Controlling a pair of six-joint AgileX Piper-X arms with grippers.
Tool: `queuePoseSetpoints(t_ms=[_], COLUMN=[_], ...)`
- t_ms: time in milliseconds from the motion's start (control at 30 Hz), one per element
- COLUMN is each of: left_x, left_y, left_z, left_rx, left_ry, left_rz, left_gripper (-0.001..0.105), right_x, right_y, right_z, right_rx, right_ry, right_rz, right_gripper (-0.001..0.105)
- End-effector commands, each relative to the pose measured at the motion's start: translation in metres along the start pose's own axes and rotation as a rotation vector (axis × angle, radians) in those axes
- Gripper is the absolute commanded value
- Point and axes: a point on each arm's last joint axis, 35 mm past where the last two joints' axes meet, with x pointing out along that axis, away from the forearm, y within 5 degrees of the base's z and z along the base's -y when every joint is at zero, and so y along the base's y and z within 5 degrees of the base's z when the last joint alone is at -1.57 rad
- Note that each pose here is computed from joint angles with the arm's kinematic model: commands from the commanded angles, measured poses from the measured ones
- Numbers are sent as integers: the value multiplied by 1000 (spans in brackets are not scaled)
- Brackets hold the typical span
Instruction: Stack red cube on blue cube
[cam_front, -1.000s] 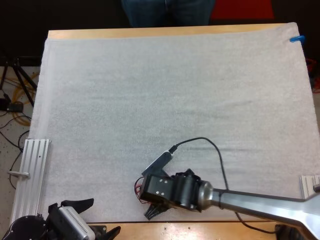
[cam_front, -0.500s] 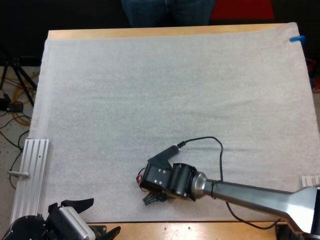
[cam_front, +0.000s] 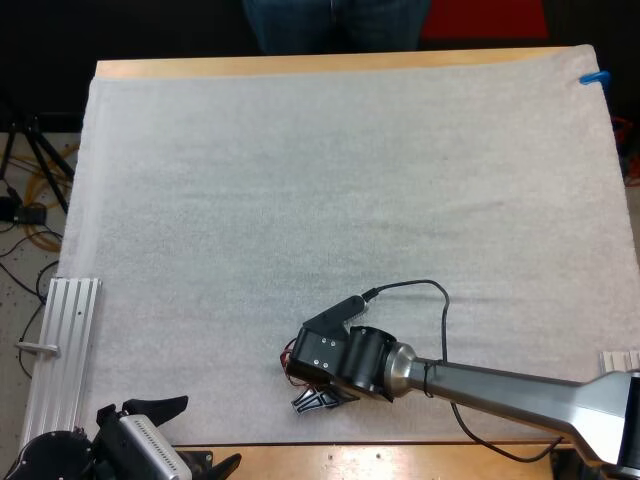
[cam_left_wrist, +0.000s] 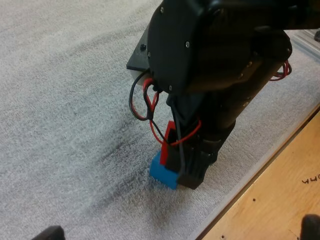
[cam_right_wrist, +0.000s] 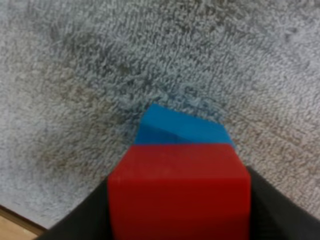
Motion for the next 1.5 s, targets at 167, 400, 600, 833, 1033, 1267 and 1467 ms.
queuePoseSetpoints(t_ms=[167, 400, 600, 833, 1033, 1267, 1467], left_x=[-2, -2, -2, -2, -3, 6, 29], left_y=[-1, -1, -1, -2, -3, 3, 12], left_z=[-1, -1, 0, 6, 17, 40, 75], left_rx=[10, 18, 23, 43, 88, 103, 104], left_ry=[0, 0, -12, -55, -155, -244, -259], left_rz=[-13, -13, -14, -18, -24, 84, 139], left_gripper=[87, 87, 87, 87, 87, 87, 87], right_x=[0, -10, -38, -73, -99, -116, -126], right_y=[0, -1, -7, -18, -43, -110, -182], right_z=[5, 5, 5, -3, -5, 0, -7], right_rx=[14, 16, 29, 30, 2, 76, 174], right_ry=[-39, -59, -159, -230, -280, -317, -312], right_rz=[16, 24, -18, -57, -79, -156, -247], right_gripper=[54, 56, 56, 55, 55, 55, 55])
